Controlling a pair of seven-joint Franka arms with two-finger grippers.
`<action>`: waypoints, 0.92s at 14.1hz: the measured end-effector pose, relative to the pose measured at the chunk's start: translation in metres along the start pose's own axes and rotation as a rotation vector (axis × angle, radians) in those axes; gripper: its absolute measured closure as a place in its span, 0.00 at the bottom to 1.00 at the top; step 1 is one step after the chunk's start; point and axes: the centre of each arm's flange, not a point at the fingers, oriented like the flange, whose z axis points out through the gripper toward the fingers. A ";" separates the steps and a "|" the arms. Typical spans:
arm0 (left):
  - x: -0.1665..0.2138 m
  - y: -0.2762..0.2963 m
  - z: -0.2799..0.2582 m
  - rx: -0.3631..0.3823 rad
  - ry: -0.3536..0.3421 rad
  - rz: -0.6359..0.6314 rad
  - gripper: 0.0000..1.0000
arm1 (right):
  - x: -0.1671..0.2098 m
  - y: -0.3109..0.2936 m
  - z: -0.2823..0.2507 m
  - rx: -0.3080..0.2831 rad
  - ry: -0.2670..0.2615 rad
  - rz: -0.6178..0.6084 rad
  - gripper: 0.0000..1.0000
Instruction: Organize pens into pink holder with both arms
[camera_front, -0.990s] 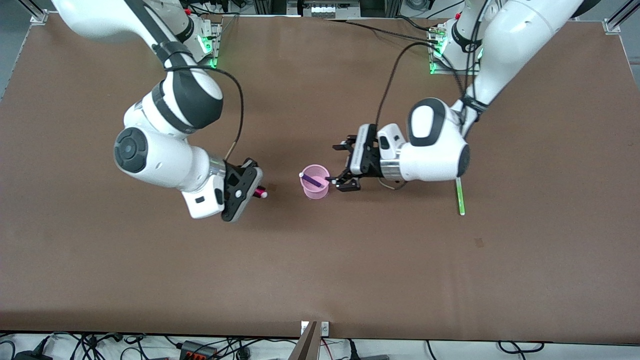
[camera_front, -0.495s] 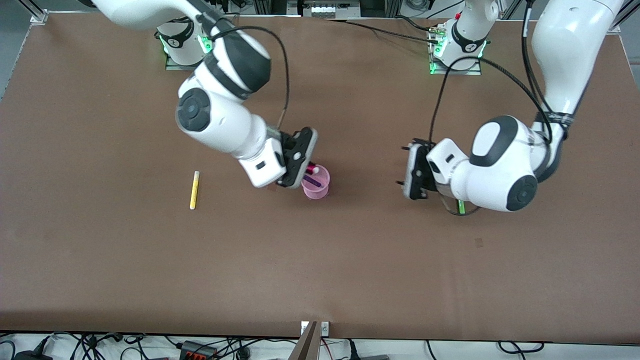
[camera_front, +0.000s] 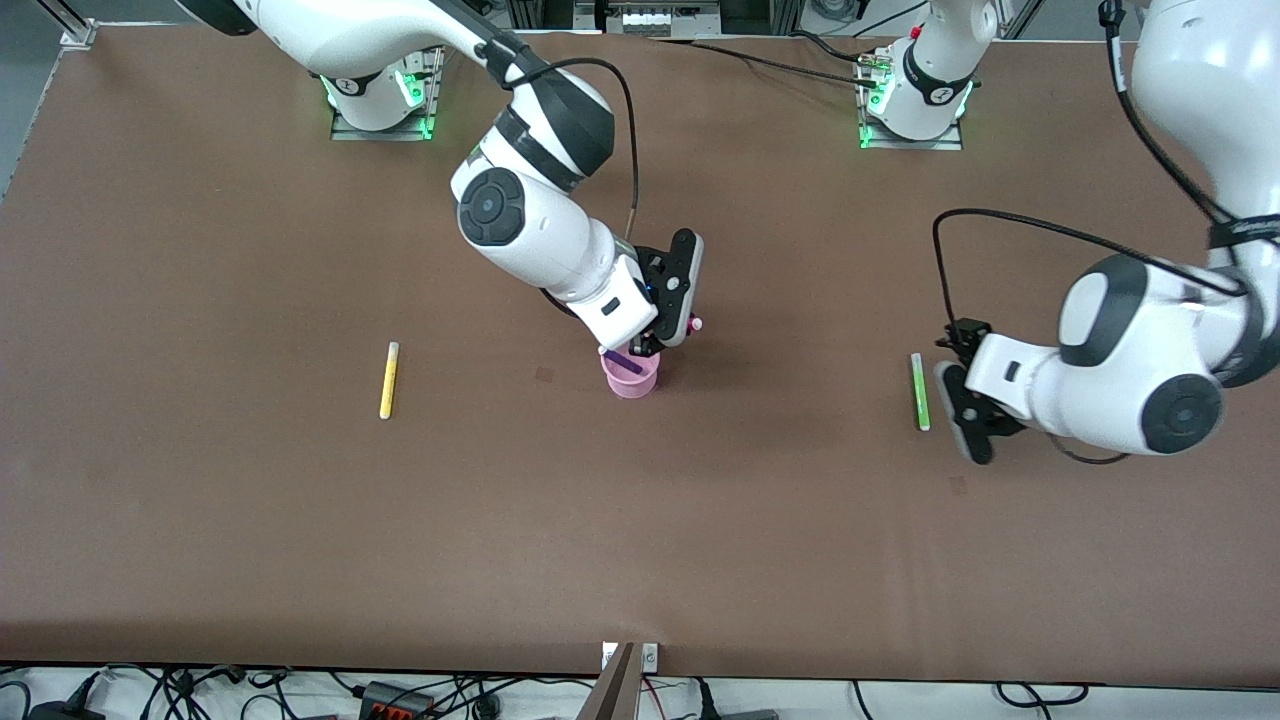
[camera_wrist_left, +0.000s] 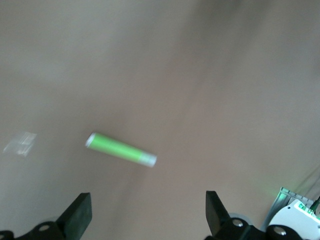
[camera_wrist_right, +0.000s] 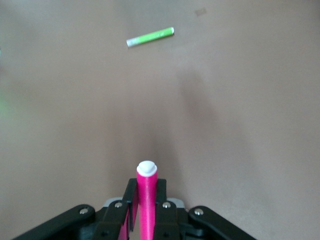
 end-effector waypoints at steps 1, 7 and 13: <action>-0.006 0.005 -0.023 0.044 -0.003 -0.078 0.00 | -0.003 0.001 0.010 -0.001 -0.015 -0.010 0.83; -0.051 0.058 -0.116 0.161 0.096 -0.592 0.00 | -0.013 0.001 0.045 0.017 -0.026 -0.013 0.83; -0.088 0.127 -0.133 0.269 0.290 -0.968 0.00 | -0.022 0.008 0.065 0.012 -0.022 -0.005 0.83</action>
